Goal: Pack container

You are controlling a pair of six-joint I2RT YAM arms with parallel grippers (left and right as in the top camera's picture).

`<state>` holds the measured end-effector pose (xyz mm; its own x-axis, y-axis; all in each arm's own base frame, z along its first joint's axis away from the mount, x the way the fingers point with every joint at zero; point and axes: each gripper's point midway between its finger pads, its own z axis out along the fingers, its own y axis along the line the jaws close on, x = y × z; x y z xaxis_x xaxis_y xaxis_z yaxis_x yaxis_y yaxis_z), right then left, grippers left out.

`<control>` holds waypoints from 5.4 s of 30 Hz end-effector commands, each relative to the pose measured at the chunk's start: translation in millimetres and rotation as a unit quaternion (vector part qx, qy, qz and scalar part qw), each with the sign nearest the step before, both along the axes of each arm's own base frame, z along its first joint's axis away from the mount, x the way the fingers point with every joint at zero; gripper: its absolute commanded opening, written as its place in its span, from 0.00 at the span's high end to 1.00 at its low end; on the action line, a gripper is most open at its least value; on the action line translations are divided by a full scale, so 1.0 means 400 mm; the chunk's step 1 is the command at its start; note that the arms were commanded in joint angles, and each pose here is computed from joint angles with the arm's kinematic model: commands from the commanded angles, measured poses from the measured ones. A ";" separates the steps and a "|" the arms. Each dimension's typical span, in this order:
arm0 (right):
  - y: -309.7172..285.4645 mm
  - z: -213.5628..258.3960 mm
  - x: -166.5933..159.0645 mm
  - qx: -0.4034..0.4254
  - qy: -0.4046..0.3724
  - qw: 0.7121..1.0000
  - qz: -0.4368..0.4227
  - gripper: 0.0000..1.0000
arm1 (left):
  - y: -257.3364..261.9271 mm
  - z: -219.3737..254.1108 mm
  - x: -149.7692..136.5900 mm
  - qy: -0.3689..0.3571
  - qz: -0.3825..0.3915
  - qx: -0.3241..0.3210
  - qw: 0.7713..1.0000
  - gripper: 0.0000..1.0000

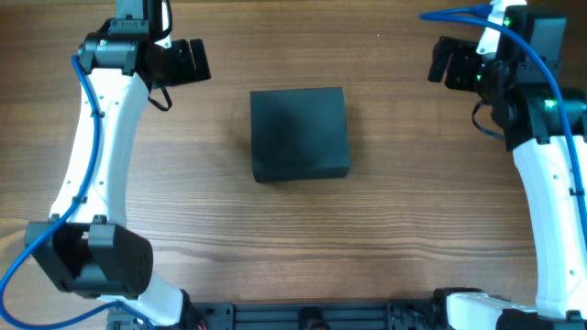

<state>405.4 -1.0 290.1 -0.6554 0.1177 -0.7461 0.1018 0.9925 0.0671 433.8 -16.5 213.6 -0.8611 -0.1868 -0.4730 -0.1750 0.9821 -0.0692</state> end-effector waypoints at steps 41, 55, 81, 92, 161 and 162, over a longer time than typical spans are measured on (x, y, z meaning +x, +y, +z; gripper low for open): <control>0.058 -0.094 -0.498 -0.005 -0.078 0.995 0.056 0.00 | 0.030 0.119 -0.586 -0.259 0.038 -0.046 0.964 0.00; 0.045 -0.084 -0.495 -0.016 -0.088 0.995 0.046 0.00 | 0.033 0.085 -0.608 -0.227 0.038 -0.041 0.972 0.00; 0.025 -0.177 -0.417 0.019 -0.395 0.918 0.015 0.00 | 0.033 0.085 -0.608 -0.227 0.038 -0.041 0.972 0.00; 0.086 -0.296 -0.413 -0.033 -0.325 0.938 0.112 0.00 | 0.033 0.085 -0.608 -0.227 0.038 -0.041 0.972 0.00; 0.088 -0.296 -0.413 -0.032 -0.326 0.938 0.115 0.00 | 0.010 -0.089 -0.472 -0.506 -0.005 -0.057 0.861 0.00; 0.088 -0.296 -0.413 -0.032 -0.326 0.938 0.115 0.00 | -0.005 -0.114 -0.470 -0.496 -0.019 -0.065 0.866 0.00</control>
